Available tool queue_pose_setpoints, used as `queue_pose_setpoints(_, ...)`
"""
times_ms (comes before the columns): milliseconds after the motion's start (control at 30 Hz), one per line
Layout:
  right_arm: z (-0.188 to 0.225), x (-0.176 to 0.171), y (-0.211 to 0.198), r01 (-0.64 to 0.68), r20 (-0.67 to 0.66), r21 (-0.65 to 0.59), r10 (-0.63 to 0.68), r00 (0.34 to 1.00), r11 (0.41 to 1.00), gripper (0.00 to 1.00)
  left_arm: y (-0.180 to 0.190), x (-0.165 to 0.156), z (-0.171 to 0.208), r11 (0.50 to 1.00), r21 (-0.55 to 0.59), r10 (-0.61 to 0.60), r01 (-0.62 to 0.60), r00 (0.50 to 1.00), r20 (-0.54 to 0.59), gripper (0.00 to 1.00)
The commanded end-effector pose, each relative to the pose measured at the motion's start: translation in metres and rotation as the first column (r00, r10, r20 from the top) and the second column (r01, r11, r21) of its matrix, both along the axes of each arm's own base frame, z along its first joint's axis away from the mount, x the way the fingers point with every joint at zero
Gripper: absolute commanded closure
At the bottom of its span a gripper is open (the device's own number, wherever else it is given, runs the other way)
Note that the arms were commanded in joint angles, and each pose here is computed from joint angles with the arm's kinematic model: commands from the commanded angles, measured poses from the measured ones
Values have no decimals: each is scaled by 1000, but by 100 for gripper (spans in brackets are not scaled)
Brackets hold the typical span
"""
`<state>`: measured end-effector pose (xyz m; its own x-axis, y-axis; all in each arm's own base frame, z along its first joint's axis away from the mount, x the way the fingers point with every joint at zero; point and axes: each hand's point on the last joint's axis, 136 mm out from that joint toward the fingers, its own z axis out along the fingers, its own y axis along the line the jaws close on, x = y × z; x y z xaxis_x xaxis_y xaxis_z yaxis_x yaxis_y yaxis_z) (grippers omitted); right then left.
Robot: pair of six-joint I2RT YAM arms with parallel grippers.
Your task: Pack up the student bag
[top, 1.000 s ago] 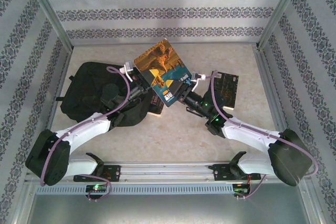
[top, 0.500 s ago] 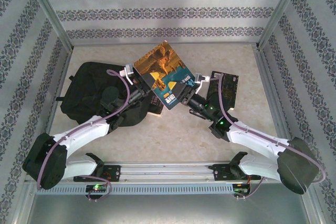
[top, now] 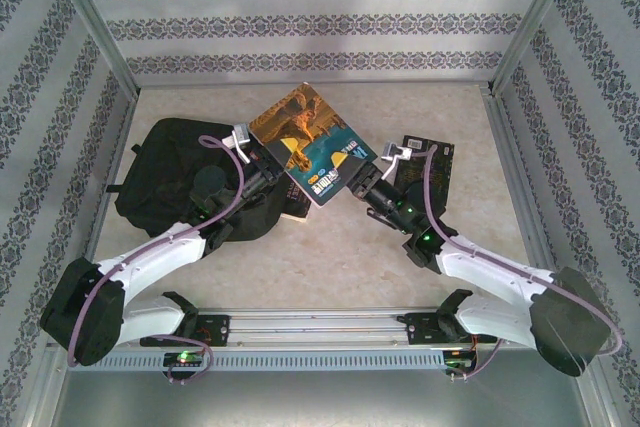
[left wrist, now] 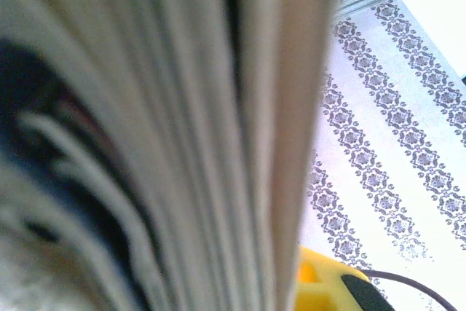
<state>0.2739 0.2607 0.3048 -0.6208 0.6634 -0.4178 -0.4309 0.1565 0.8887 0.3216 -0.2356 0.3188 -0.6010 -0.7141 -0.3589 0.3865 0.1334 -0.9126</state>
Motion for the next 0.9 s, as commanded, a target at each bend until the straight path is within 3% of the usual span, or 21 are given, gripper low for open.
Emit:
queue_pose_setpoints(0,24,3,1,4,56,80,-8,998,997,52,5,-1,16,999,-37,24,-22,997,69,100)
queue_pose_setpoints(267,19,16,3,22,42,66,-25,999,998,99,2,-4,2,1000,-7,16,-16,999,48,98)
queue_pose_setpoints(400,-10,21,-19,85,-42,-8,-85,996,996,100,8,-6,-15,991,132,25,-29,999,32,51)
queue_pose_setpoints(500,-47,20,-38,123,-124,-197,-149,981,973,100,17,-6,-30,935,353,50,-46,999,-2,39)
queue_pose_setpoints(600,-74,12,-63,163,-145,-411,-241,960,897,100,29,-2,-42,786,616,83,-49,996,-26,34)
queue_pose_setpoints(667,-82,7,-77,184,-133,-470,-275,952,863,100,39,4,-54,651,758,112,-19,991,-71,31)
queue_pose_setpoints(767,-96,0,-91,188,-145,-507,-298,943,841,100,47,13,-80,460,884,113,85,982,-153,26)
queue_pose_setpoints(867,-110,-4,-98,175,-172,-521,-304,937,835,100,44,17,-101,325,924,72,201,969,-236,25)
